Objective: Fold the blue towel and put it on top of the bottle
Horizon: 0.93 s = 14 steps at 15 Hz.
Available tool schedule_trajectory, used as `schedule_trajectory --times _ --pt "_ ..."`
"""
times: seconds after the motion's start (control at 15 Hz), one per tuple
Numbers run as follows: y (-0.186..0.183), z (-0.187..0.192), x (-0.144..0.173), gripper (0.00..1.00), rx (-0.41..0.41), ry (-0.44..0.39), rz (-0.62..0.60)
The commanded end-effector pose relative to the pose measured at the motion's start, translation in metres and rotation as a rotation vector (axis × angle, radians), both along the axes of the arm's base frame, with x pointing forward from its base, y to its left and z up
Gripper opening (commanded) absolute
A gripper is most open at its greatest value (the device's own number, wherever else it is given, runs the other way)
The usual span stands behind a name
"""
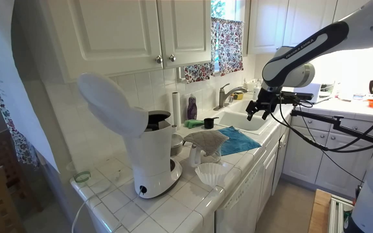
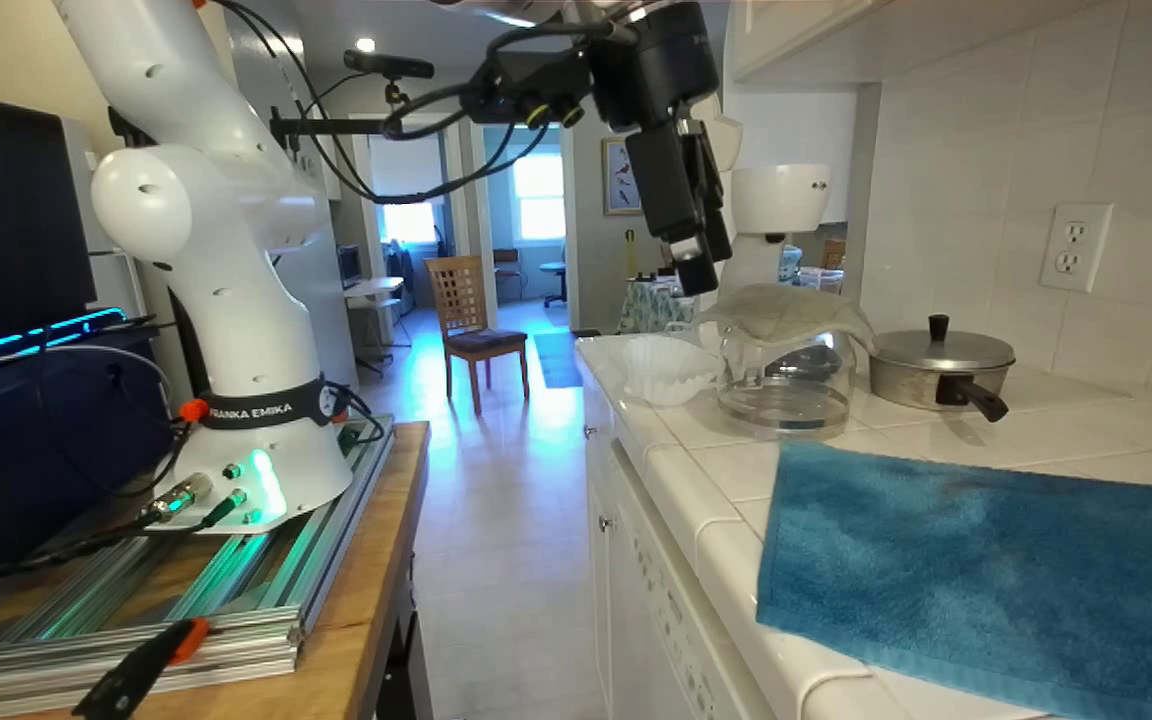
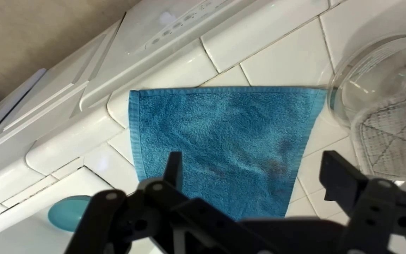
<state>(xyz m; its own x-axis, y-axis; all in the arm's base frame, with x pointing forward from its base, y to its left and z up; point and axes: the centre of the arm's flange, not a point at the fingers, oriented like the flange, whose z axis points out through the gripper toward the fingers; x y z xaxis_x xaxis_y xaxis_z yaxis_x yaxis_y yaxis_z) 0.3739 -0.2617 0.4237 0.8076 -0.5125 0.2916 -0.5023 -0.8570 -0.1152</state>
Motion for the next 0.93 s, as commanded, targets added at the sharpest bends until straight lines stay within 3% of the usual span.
schedule_trajectory --times 0.0,0.47,0.73,0.87 --pt "-0.002 -0.001 -0.001 1.00 -0.017 0.009 0.001" --pt "-0.057 -0.032 -0.031 1.00 -0.073 0.093 -0.067" --pt "-0.087 -0.054 -0.039 1.00 -0.102 0.043 -0.109" --pt "-0.078 -0.043 -0.042 1.00 -0.095 0.052 -0.122"
